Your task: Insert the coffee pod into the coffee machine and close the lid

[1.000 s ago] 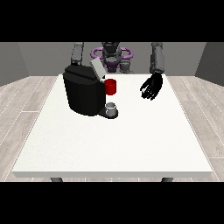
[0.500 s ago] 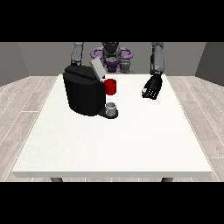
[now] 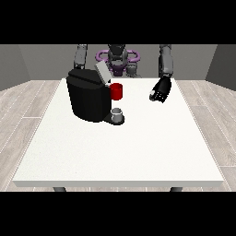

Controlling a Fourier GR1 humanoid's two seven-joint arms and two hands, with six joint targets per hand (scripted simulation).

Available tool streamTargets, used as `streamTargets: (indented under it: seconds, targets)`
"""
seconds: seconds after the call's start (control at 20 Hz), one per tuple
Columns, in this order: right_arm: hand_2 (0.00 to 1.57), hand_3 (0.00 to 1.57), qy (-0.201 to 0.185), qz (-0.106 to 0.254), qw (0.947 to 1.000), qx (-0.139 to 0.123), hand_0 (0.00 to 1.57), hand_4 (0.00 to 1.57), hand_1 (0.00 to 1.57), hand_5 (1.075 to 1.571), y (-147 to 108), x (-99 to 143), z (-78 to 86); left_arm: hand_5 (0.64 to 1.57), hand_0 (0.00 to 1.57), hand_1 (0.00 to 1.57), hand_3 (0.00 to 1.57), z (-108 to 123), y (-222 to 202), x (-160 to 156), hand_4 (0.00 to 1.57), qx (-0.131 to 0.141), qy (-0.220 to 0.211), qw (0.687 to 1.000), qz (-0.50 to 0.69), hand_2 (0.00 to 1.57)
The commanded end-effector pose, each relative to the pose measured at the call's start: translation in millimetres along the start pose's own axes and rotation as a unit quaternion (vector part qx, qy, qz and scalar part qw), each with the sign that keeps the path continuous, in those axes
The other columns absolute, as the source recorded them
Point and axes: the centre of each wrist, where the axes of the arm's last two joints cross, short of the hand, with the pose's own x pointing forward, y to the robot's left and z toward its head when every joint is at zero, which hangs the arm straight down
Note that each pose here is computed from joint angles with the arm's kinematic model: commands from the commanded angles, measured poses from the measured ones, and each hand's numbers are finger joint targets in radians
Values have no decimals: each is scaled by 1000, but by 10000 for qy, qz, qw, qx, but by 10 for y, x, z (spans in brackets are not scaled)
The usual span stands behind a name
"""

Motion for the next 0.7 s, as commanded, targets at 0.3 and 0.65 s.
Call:
streamTargets:
  seconds: [0.3, 0.65]
  targets:
    - [0, 0, 630, 275, 9976, -68, 0, 0, 0, 1571, -9, -240, 80, 1571, 1420, 1420, 1332, -230, 227, 349, 518, -398, -437, 9943, 884, 1410]
    - [0, 0, 437, 151, 9989, -57, 0, 0, 0, 1571, 4, -269, 10, 1571, 1424, 1424, 1341, -419, 796, 819, 557, -335, -890, 9930, 698, 1404]
